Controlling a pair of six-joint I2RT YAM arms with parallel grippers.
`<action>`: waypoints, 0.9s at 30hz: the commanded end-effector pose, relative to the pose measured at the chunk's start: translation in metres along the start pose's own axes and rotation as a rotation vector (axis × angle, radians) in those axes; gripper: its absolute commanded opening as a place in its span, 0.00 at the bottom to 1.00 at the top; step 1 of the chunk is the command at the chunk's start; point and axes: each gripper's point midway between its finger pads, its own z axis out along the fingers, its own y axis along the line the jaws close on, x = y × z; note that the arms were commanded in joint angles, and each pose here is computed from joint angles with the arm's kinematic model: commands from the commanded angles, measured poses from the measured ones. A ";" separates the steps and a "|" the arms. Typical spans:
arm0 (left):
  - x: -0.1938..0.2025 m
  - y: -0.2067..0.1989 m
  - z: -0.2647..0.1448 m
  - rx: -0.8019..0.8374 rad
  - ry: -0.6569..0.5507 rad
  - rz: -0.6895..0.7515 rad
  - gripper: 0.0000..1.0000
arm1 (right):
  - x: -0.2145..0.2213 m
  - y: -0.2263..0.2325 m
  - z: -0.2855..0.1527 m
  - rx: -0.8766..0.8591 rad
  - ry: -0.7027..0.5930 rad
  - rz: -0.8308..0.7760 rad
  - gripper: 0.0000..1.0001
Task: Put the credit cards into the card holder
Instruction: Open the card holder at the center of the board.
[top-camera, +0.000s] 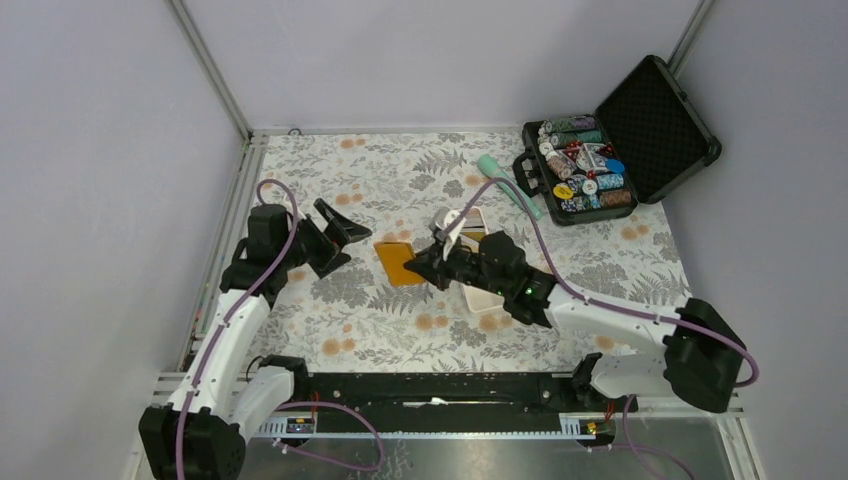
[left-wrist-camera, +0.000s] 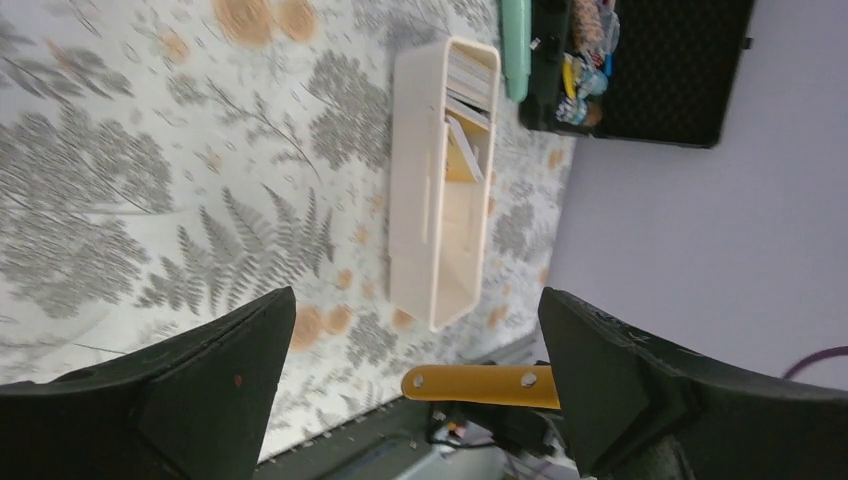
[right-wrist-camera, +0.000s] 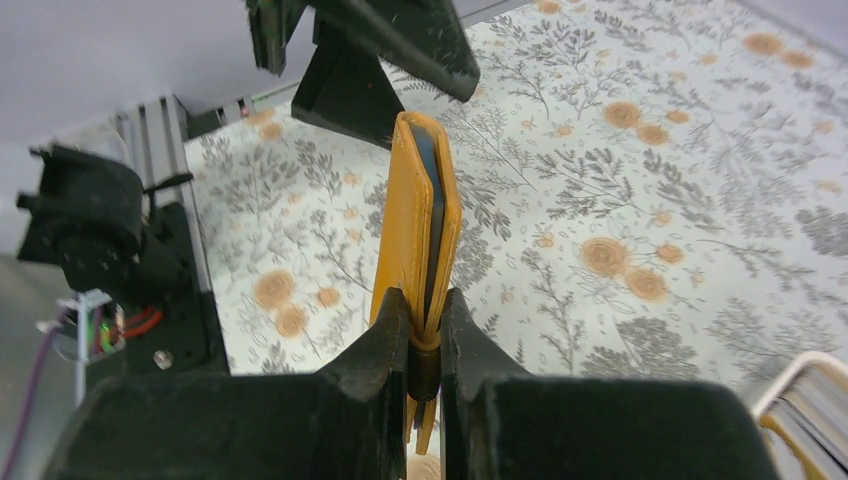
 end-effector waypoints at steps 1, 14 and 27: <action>0.020 -0.025 -0.008 0.124 0.110 -0.193 0.99 | -0.031 0.002 -0.022 0.019 -0.134 -0.247 0.00; 0.081 -0.006 -0.014 0.135 0.346 -0.398 0.99 | -0.030 0.047 -0.002 -0.022 -0.170 -0.724 0.00; 0.093 -0.010 -0.019 0.147 0.390 -0.417 0.41 | -0.021 0.055 0.020 0.088 -0.206 -1.015 0.00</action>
